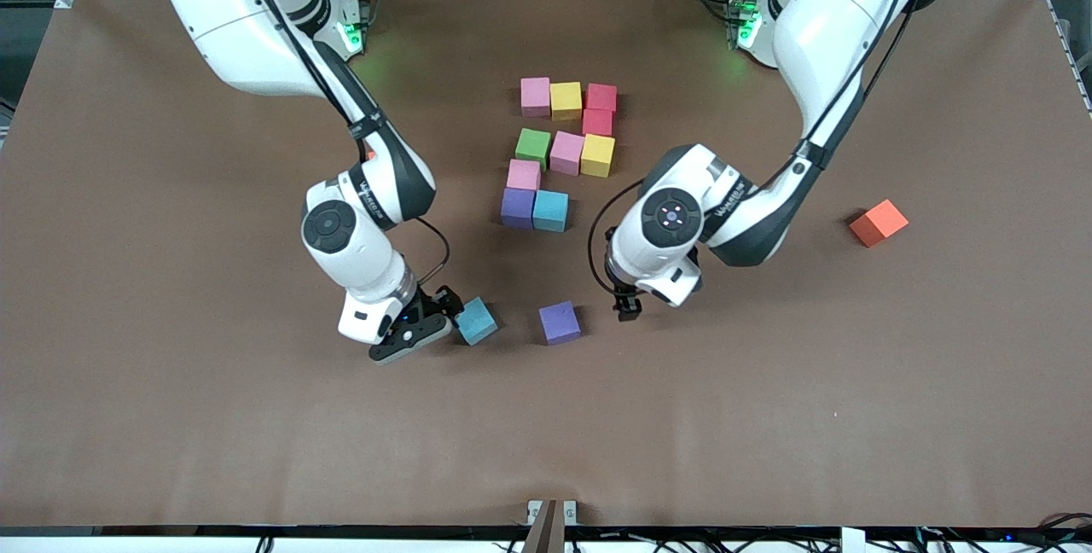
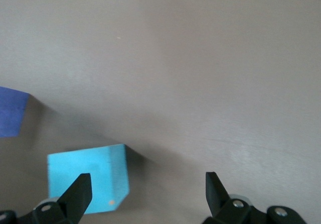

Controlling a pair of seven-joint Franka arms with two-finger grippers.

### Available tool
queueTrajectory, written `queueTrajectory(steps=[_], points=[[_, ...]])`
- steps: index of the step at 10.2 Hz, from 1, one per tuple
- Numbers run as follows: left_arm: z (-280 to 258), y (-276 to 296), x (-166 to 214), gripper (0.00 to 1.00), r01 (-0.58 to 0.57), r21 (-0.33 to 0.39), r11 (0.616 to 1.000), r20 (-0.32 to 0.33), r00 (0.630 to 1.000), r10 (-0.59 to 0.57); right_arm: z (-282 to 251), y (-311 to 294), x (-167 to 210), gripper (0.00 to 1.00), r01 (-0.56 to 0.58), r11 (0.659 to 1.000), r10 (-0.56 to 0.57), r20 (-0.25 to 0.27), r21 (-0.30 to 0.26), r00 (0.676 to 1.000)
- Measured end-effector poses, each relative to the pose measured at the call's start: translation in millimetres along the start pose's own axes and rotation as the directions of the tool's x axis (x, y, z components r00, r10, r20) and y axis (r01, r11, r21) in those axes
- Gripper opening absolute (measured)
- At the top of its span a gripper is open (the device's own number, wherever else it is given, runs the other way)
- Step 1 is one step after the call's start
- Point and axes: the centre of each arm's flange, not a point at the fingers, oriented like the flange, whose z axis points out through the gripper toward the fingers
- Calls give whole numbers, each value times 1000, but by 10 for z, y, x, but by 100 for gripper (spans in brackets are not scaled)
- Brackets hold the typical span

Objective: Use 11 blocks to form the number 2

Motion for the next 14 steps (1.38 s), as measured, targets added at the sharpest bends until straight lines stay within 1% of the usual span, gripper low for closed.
queueTrajectory(steps=[2,5,9,14], points=[[123,86,-20,100,22,-27,999,28,999,-22,18,-290,1,100,-4,1000,4,2,-6,1000],[427,60,-174,100,55,-54,997,29,998,-54,125,-604,-33,100,8,999,-7,11,-31,1000],[470,-37,-378,100,67,-63,996,81,995,-62,268,-543,-26,100,3,999,-3,18,-41,1000],[666,-139,-535,100,58,-70,996,107,993,-51,397,-536,-72,100,4,999,-2,32,-42,999]])
